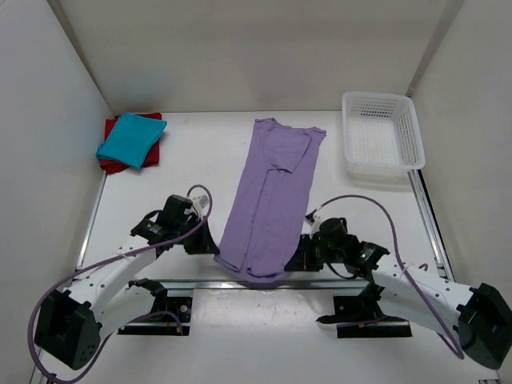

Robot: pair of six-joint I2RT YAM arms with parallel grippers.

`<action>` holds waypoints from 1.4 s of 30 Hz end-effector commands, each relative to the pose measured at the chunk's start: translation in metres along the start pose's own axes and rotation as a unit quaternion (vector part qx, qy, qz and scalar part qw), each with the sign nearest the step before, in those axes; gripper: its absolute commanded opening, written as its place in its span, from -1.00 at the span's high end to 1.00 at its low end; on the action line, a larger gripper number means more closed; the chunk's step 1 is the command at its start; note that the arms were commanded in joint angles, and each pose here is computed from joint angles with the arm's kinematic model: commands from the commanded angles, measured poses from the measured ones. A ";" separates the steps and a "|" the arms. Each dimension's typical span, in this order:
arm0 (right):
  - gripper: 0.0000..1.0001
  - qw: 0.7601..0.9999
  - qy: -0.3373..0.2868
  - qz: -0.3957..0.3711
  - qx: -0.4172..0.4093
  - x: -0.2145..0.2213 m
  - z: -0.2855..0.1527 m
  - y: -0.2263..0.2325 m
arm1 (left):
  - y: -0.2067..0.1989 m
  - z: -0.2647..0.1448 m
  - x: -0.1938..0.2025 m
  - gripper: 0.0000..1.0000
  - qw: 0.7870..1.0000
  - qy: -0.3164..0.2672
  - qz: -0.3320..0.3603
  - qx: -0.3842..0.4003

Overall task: Fold and stack the t-shirts
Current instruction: Grab the bottom of the folded rectangular tshirt with both arms, then fold the folded rectangular tshirt in 1/3 of the way

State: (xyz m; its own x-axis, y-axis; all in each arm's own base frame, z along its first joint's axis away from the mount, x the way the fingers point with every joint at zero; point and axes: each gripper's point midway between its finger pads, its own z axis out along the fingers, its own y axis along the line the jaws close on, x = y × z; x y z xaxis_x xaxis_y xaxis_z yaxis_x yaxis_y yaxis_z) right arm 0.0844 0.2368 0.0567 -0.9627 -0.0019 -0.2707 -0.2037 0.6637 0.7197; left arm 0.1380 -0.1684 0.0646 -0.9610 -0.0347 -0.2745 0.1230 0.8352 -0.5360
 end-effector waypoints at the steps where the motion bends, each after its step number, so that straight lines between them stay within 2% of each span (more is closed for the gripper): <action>1: 1.00 0.997 -0.073 -0.018 -0.030 -0.058 -0.022 0.015 | -0.035 -0.020 -0.050 1.00 0.997 -0.060 0.006 0.049; 2: 1.00 0.995 -0.099 -0.023 -0.019 -0.080 -0.028 0.009 | -0.039 -0.016 -0.060 1.00 0.997 -0.060 -0.005 0.056; 5: 0.99 0.988 -0.147 -0.043 0.002 -0.134 -0.041 0.001 | -0.059 -0.008 -0.117 1.00 0.988 -0.124 -0.022 0.087; 6: 1.00 0.986 -0.161 -0.042 0.006 -0.154 -0.044 -0.004 | -0.062 -0.004 -0.129 1.00 0.987 -0.129 -0.029 0.088; 8: 1.00 0.984 -0.173 -0.038 0.024 -0.185 -0.045 -0.015 | -0.076 -0.007 -0.174 1.00 0.979 -0.174 -0.036 0.101; 11: 1.00 0.978 -0.201 -0.026 0.040 -0.224 -0.053 -0.036 | -0.080 0.004 -0.229 1.00 0.973 -0.210 -0.053 0.085; 15: 1.00 0.972 -0.228 0.000 0.064 -0.261 -0.060 -0.064 | -0.085 0.019 -0.281 1.00 0.970 -0.225 -0.056 0.073; 17: 1.00 0.974 -0.218 0.007 0.063 -0.276 -0.052 -0.073 | -0.082 0.036 -0.305 1.00 0.971 -0.222 -0.062 0.066; 20: 1.00 0.975 -0.208 0.021 0.072 -0.294 -0.043 -0.092 | -0.070 0.061 -0.321 1.00 0.974 -0.207 -0.078 0.049; 25: 1.00 0.973 -0.213 0.043 0.078 -0.315 -0.031 -0.116 | -0.053 0.099 -0.328 0.96 0.979 -0.178 -0.092 0.025; 28: 0.99 0.976 -0.199 0.048 0.074 -0.321 -0.019 -0.122 | -0.047 0.115 -0.332 0.71 0.980 -0.172 -0.098 0.020; 29: 0.99 0.974 -0.205 0.051 0.077 -0.327 -0.021 -0.125 | -0.043 0.119 -0.333 0.58 0.980 -0.167 -0.107 0.020; 31: 0.99 0.972 -0.219 0.036 0.071 -0.339 -0.023 -0.120 | -0.047 0.112 -0.336 0.45 0.976 -0.179 -0.116 0.038; 33: 0.99 0.969 -0.233 0.024 0.076 -0.353 -0.029 -0.112 | -0.052 0.091 -0.338 0.22 0.969 -0.213 -0.111 0.051; 37: 0.98 0.960 -0.267 0.006 0.081 -0.377 -0.047 -0.102 | -0.063 0.067 -0.303 0.15 0.966 -0.231 -0.099 0.064; 38: 0.94 0.959 -0.273 0.009 0.079 -0.381 -0.051 -0.100 | -0.064 0.067 -0.295 0.14 0.965 -0.232 -0.101 0.070; 39: 0.75 0.958 -0.274 0.004 0.080 -0.384 -0.052 -0.100 | -0.065 0.070 -0.278 0.13 0.966 -0.227 -0.097 0.077; 40: 0.65 0.961 -0.263 0.010 0.085 -0.381 -0.049 -0.105 | -0.065 0.077 -0.259 0.15 0.969 -0.211 -0.094 0.084; 41: 0.42 0.962 -0.255 0.020 0.092 -0.375 -0.048 -0.109 | -0.068 0.081 -0.250 0.15 0.971 -0.203 -0.091 0.092; 42: 0.29 0.962 -0.255 0.018 0.096 -0.373 -0.049 -0.108 | -0.057 0.089 -0.232 0.16 0.973 -0.188 -0.099 0.086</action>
State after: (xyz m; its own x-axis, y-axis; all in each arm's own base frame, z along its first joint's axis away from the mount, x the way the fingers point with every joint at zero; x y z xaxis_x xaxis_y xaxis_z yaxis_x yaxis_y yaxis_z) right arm 0.4505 0.1366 0.0950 -0.7773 0.3588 -0.5168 -0.0724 0.7650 0.6400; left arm 0.3970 -0.2431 0.0913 -0.8061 -0.4278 -0.4090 -0.0342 0.7236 -0.6893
